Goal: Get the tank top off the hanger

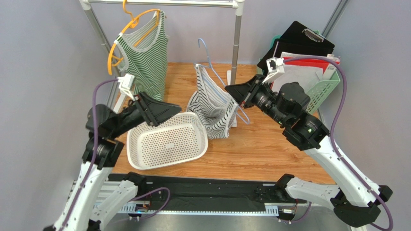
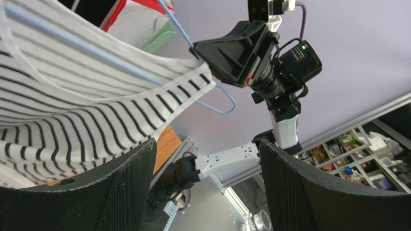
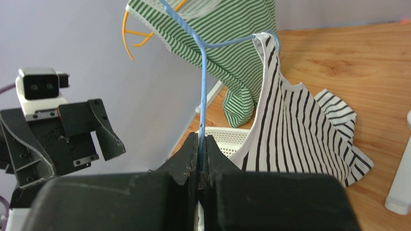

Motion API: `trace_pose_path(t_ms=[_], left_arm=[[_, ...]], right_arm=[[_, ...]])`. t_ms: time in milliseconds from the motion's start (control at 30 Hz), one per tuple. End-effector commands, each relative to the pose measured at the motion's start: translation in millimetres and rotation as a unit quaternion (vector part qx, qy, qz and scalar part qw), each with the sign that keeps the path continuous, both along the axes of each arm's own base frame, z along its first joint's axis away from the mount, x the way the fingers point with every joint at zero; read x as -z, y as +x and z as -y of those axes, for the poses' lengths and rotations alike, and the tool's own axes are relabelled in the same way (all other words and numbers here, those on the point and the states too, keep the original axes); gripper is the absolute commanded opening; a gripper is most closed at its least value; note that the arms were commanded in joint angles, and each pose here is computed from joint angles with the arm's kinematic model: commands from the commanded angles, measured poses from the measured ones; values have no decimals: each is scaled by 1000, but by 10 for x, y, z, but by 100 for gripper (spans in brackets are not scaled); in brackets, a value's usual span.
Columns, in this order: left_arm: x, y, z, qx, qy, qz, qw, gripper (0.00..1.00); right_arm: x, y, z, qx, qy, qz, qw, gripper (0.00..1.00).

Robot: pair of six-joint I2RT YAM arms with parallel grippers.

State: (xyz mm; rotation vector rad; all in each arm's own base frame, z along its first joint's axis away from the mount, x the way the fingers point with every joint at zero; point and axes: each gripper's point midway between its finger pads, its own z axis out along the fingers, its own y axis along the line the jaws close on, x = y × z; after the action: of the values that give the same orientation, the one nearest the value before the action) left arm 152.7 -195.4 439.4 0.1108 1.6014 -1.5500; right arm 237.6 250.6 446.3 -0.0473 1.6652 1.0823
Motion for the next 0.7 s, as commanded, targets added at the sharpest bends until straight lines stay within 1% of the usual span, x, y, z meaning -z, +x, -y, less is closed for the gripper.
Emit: trace_pose_path(t_ms=[0, 33, 67, 100, 200, 233, 367, 500, 667], left_arm=[[-265, 215, 352, 8, -13, 43, 999, 80], [-308, 230, 418, 12, -11, 47, 999, 79], [-221, 315, 565, 15, 0, 36, 999, 78], [-191, 349, 621, 13, 4, 32, 999, 76], [-30, 475, 762, -12, 9, 8, 1000, 76], [-28, 501, 791, -17, -1, 13, 1000, 76], [18, 621, 933, -38, -23, -4, 999, 73], [-1, 689, 1121, -32, -28, -9, 999, 71], [84, 798, 1414, -15, -19, -28, 999, 69]], right_arm=[[-97, -98, 53, -6, 29, 20, 999, 0], [-31, -106, 49, -8, 27, 16, 999, 0], [-32, -180, 49, -23, 28, 18, 999, 0], [-25, -207, 55, -27, 29, 18, 999, 0], [43, -278, 102, -32, 19, 19, 999, 0], [72, -299, 120, -33, 14, 17, 999, 0], [204, -405, 156, -46, 6, 12, 999, 0], [335, -444, 192, -47, -6, 9, 999, 0], [381, -517, 213, -57, -1, 10, 998, 0]])
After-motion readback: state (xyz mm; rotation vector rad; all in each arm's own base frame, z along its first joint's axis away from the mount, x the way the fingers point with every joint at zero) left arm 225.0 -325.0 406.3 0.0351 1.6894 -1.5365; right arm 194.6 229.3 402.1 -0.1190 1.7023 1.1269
